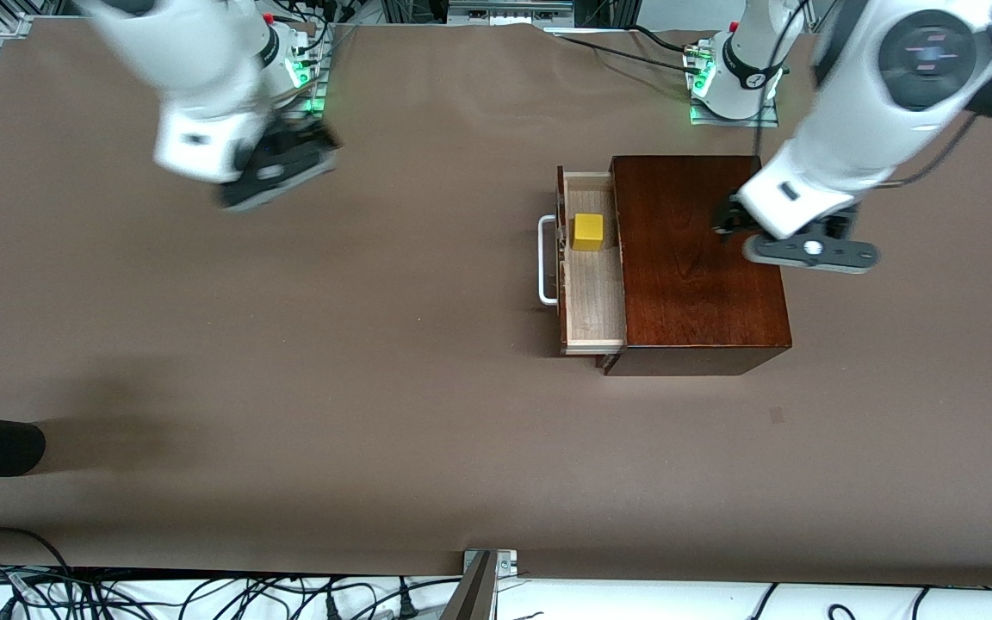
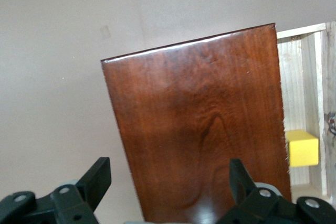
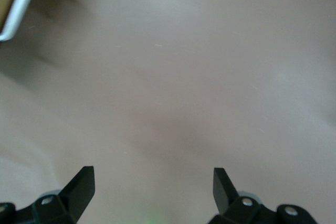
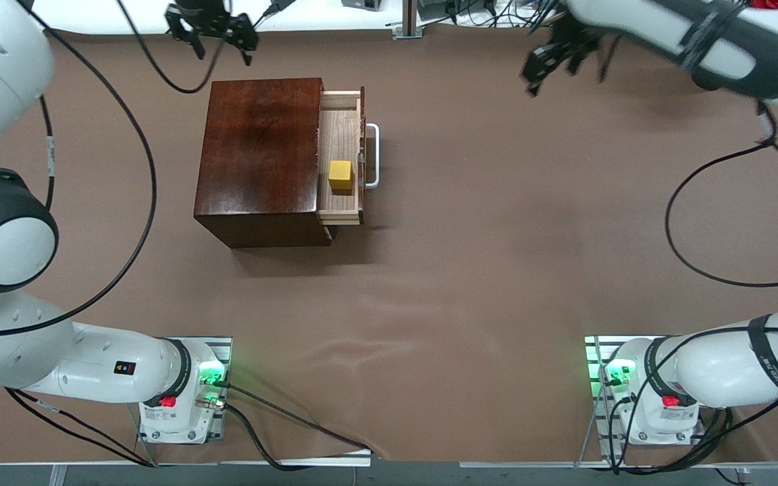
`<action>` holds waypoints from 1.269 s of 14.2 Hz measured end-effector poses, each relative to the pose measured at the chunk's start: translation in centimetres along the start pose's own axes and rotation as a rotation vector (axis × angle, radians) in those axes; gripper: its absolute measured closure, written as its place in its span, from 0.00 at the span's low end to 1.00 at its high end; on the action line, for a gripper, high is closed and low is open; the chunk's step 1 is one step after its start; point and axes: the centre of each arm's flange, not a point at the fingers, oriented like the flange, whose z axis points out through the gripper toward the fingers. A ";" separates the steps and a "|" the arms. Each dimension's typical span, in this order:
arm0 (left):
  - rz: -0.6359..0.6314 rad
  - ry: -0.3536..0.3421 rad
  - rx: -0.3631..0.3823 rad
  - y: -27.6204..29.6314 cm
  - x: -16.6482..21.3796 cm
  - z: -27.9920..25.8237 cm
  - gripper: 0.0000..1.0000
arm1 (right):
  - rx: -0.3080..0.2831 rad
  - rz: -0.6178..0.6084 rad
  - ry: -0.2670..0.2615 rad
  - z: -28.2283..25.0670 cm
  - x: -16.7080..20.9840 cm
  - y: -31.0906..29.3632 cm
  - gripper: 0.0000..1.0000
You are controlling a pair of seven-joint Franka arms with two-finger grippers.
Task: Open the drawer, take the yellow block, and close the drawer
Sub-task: 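Reach the right gripper into the drawer while the left gripper withdraws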
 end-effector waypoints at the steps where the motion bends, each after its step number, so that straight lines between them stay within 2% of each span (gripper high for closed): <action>1: 0.034 0.004 -0.026 -2.6 -0.2 -0.2 0.00 | 0.004 -0.061 0.015 1.1 1.1 -3.3 0.00; 3: 0.069 0.011 -0.045 -7.7 -0.9 -0.4 0.00 | 0.019 -0.190 0.051 3.7 3.6 -9.8 0.00; 5: 0.049 0.011 -0.051 -11.6 -1.6 0.3 0.00 | 0.009 -0.306 0.084 6.3 6.5 -15.8 0.00; 8: 0.044 0.074 -0.042 -13.1 -1.7 0.1 0.00 | -0.020 -0.437 0.118 10.0 10.4 -22.7 0.00; 11: 0.032 0.105 -0.038 -13.6 -2.8 -1.1 0.00 | -0.056 -0.544 0.161 14.0 12.4 -28.8 0.00; 15: -0.009 0.106 -0.041 -15.5 -3.8 -0.9 0.00 | -0.085 -0.644 0.185 17.1 13.3 -31.2 0.00; 18: -0.020 0.103 -0.042 -15.4 -3.8 -0.7 0.00 | -0.083 -0.663 0.191 18.3 13.7 -31.2 0.00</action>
